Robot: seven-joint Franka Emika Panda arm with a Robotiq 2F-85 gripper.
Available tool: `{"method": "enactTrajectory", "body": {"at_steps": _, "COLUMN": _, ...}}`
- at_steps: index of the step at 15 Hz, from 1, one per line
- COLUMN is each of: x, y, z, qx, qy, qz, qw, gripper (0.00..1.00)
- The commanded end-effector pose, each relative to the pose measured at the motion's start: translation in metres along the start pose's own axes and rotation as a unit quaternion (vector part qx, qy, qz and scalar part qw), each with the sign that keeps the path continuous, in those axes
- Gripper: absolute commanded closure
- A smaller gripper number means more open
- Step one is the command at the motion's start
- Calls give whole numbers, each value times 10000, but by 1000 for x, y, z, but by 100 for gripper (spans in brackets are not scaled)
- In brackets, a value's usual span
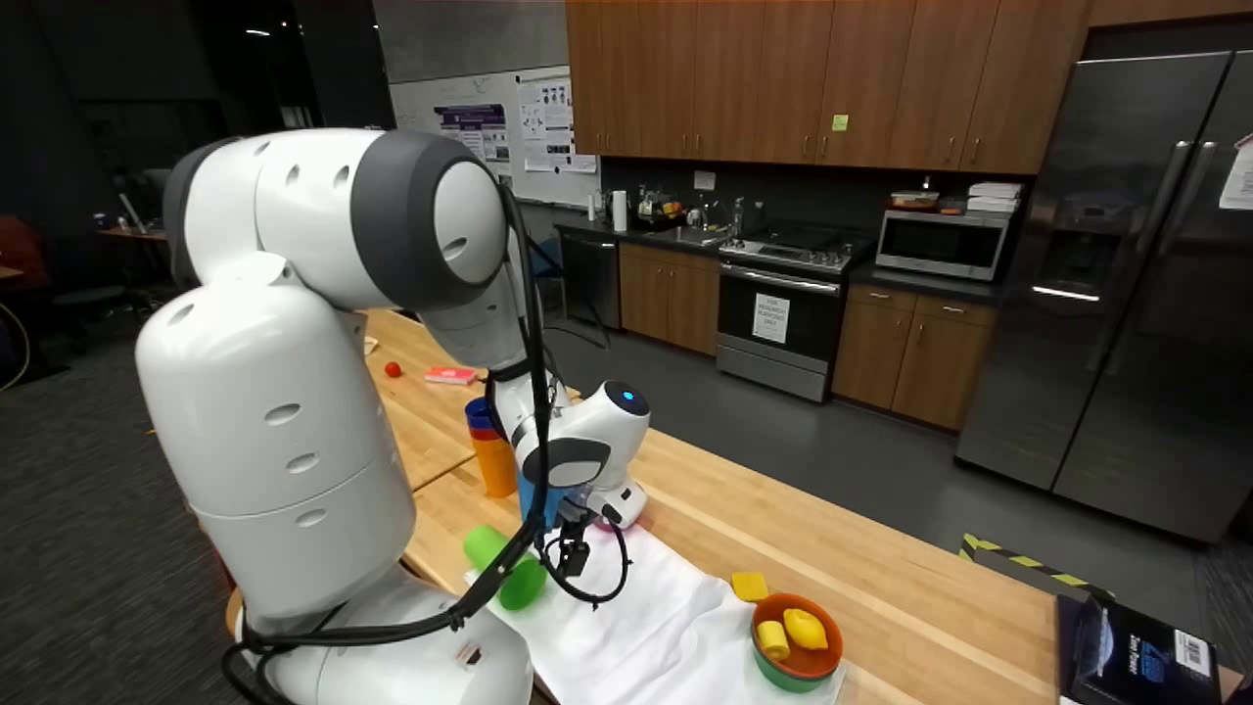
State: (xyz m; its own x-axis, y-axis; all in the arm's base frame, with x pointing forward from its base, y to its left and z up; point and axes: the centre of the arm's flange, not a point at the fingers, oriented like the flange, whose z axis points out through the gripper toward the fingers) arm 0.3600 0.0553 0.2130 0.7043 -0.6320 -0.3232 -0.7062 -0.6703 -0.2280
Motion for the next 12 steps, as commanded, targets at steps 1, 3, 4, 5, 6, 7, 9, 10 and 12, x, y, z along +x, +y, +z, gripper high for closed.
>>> {"method": "enactTrajectory", "body": {"at_steps": 1, "x": -10, "y": -2, "z": -6, "qx": 48, "qy": 16, "qz": -66, "qw": 10000, "gripper": 0}}
{"method": "enactTrajectory", "body": {"at_steps": 3, "x": -14, "y": -7, "z": -4, "qx": 92, "qy": 43, "qz": -108, "qw": 9999, "gripper": 0}}
{"method": "enactTrajectory", "body": {"at_steps": 4, "x": -15, "y": -9, "z": -5, "qx": 105, "qy": 43, "qz": -167, "qw": 9998, "gripper": 0}}
{"method": "enactTrajectory", "body": {"at_steps": 5, "x": -17, "y": -12, "z": -4, "qx": 118, "qy": 41, "qz": -191, "qw": 9997, "gripper": 0}}
{"method": "enactTrajectory", "body": {"at_steps": 6, "x": -20, "y": -16, "z": -4, "qx": 124, "qy": 29, "qz": -265, "qw": 9996, "gripper": 0}}
{"method": "enactTrajectory", "body": {"at_steps": 7, "x": -21, "y": -17, "z": -5, "qx": 131, "qy": 38, "qz": -325, "qw": 9994, "gripper": 0}}
{"method": "enactTrajectory", "body": {"at_steps": 9, "x": -27, "y": -25, "z": -3, "qx": 138, "qy": 39, "qz": -467, "qw": 9988, "gripper": 0}}
{"method": "enactTrajectory", "body": {"at_steps": 10, "x": -29, "y": -27, "z": -3, "qx": 123, "qy": 31, "qz": -533, "qw": 9985, "gripper": 0}}
{"method": "enactTrajectory", "body": {"at_steps": 12, "x": -34, "y": -33, "z": 0, "qx": 89, "qy": -10, "qz": -658, "qw": 9978, "gripper": 0}}
